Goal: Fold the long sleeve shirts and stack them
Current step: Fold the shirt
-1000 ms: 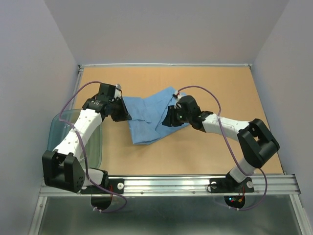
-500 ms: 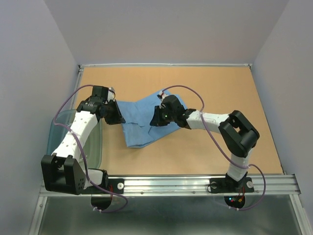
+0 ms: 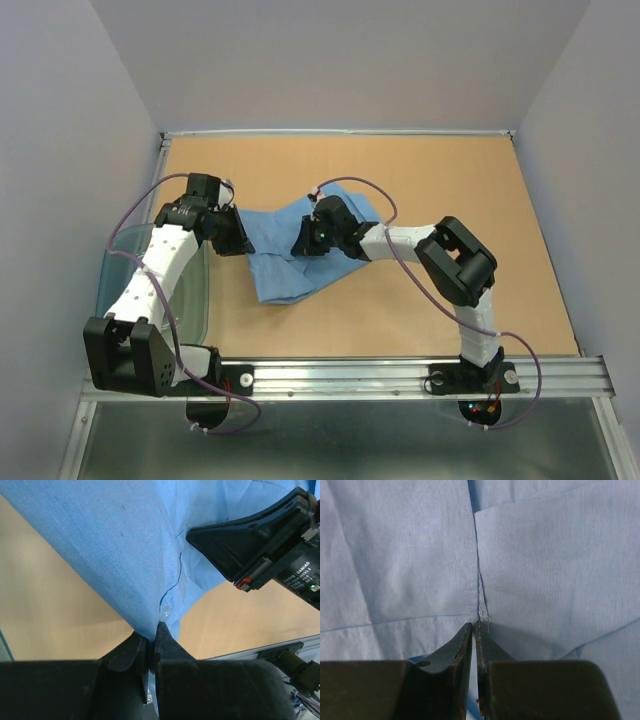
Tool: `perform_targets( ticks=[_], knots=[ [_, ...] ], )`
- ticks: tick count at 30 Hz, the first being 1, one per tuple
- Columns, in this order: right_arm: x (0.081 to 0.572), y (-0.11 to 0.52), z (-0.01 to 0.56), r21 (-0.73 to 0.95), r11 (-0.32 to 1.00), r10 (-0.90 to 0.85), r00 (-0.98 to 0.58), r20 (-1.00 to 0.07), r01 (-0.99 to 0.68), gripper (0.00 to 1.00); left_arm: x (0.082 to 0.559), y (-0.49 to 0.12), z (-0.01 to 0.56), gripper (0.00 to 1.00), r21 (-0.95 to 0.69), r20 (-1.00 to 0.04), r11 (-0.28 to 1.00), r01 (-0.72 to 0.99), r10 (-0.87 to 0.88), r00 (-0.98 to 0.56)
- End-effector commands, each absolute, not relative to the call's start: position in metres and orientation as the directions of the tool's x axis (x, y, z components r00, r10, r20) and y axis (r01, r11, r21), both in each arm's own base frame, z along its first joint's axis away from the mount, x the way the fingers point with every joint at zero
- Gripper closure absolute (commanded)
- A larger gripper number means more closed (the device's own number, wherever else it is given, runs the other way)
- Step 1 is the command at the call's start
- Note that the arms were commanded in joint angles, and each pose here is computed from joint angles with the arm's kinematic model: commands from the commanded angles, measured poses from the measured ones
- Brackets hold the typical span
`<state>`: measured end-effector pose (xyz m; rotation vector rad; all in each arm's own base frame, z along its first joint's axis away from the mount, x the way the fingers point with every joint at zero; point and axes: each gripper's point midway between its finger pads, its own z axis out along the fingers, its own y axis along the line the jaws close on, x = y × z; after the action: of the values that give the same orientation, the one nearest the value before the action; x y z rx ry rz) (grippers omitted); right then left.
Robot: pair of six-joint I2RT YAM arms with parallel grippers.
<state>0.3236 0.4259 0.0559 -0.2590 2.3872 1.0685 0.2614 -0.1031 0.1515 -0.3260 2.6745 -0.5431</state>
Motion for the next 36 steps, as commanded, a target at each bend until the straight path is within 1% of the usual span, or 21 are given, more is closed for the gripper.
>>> perform_targets(
  ticks=[1,6,12,13,18,22,23,26,27,32,36],
  knots=[
    [0.335,0.457,0.082,0.675,0.602,0.061,-0.818,-0.572,-0.427,0.87,0.267,-0.101,0.173,1.00,-0.418,-0.367,0.899,-0.132,-0.300,-0.880],
    [0.321,0.477,0.071,0.688,0.583,0.030,-0.834,-0.551,-0.433,0.88,0.271,-0.106,0.180,1.00,-0.449,-0.351,0.881,-0.151,-0.329,-0.876],
    [0.310,0.502,0.065,0.717,0.539,0.005,-0.850,-0.527,-0.441,0.88,0.286,-0.135,0.205,1.00,-0.591,-0.315,0.799,-0.115,-0.360,-0.878],
    [0.309,0.506,0.064,0.723,0.529,0.001,-0.851,-0.525,-0.445,0.88,0.291,-0.139,0.211,1.00,-0.615,-0.321,0.782,-0.099,-0.363,-0.875],
    [0.306,0.512,0.068,0.755,0.486,0.019,-0.858,-0.513,-0.440,0.87,0.300,-0.155,0.212,1.00,-0.647,-0.304,0.757,-0.092,-0.366,-0.879],
    [0.308,0.507,0.067,0.741,0.509,0.031,-0.850,-0.526,-0.439,0.86,0.303,-0.170,0.200,1.00,-0.651,-0.293,0.755,-0.078,-0.345,-0.892],
    [0.310,0.504,0.068,0.733,0.516,0.034,-0.844,-0.535,-0.444,0.83,0.303,-0.173,0.198,1.00,-0.651,-0.290,0.755,-0.075,-0.339,-0.895],
    [0.313,0.492,0.075,0.702,0.550,0.056,-0.820,-0.570,-0.451,0.77,0.307,-0.183,0.192,1.00,-0.651,-0.279,0.756,-0.067,-0.321,-0.905],
    [0.316,0.487,0.078,0.692,0.565,0.070,-0.810,-0.582,-0.449,0.72,0.308,-0.186,0.187,1.00,-0.646,-0.270,0.760,-0.070,-0.313,-0.911],
    [0.323,0.463,0.084,0.641,0.626,0.086,-0.778,-0.622,-0.444,0.71,0.317,-0.193,0.183,1.00,-0.640,-0.270,0.766,-0.056,-0.292,-0.918],
    [0.339,0.433,0.091,0.581,0.696,0.110,-0.736,-0.668,-0.423,0.71,0.320,-0.197,0.182,1.00,-0.640,-0.271,0.767,-0.048,-0.284,-0.920]
  ],
)
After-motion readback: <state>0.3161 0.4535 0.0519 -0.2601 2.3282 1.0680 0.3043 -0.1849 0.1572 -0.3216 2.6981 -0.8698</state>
